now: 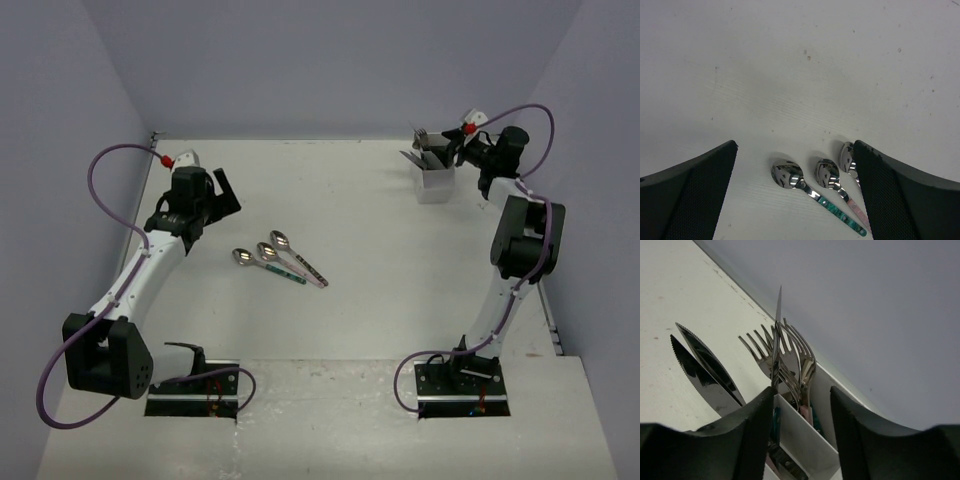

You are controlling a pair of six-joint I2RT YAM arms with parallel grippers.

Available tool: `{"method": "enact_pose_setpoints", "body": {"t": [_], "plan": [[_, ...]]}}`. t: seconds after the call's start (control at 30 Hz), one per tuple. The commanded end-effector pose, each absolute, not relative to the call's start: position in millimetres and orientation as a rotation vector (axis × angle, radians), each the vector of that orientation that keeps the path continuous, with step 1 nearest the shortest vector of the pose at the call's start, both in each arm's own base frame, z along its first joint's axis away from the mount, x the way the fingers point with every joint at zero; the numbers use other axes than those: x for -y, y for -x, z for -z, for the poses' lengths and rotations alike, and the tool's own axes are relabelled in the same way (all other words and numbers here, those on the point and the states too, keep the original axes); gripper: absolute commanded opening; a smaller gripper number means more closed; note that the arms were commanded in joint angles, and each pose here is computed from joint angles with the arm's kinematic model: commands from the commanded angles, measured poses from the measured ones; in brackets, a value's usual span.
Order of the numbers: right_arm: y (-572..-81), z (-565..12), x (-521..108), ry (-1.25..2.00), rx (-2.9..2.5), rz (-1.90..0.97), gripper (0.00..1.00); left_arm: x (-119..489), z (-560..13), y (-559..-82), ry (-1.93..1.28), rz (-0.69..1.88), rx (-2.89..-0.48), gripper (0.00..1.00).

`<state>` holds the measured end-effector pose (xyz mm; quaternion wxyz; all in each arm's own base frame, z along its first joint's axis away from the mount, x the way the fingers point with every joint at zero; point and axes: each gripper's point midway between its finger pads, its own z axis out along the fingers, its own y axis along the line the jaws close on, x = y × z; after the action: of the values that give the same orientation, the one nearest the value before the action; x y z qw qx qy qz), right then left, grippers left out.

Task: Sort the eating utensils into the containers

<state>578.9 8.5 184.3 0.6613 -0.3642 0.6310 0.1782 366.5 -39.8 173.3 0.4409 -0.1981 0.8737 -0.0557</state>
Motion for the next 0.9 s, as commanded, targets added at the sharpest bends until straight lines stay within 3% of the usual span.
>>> {"method": "enact_pose_setpoints", "body": {"t": [0.0, 0.1, 0.13, 0.33, 0.5, 0.6, 0.87], "plan": [[-570.1, -223.0, -9.0, 0.857, -1.344, -0.345, 0.58, 43.5, -191.9, -369.1, 0.504, 0.171, -2.125, 1.00], [-559.5, -238.7, -13.5, 0.848, -1.330, -0.354, 0.81, 43.7, -192.8, -368.1, 0.504, 0.174, -2.122, 1.00], [-551.7, -252.2, -17.0, 0.850, -1.315, -0.349, 0.99, 43.5, -191.8, -367.6, 0.503, 0.172, -2.125, 1.00], [-519.8, -315.0, -49.5, 0.820, -1.288, -0.249, 0.99, 40.9, -186.2, -363.5, 0.532, 0.153, -2.135, 1.00], [-485.5, -326.1, -136.2, 0.863, -1.398, -0.290, 0.99, 37.6, -177.2, -358.7, 0.555, 0.117, -2.153, 1.00], [-444.5, -305.9, -218.9, 0.837, -1.478, -0.456, 0.99, 34.5, -167.2, -352.6, 0.572, 0.083, -2.168, 1.00], [-375.5, -194.3, -332.3, 0.962, -1.827, -0.528, 0.99, 22.0, -144.5, -331.4, 0.622, -0.003, -2.207, 1.00]]}}
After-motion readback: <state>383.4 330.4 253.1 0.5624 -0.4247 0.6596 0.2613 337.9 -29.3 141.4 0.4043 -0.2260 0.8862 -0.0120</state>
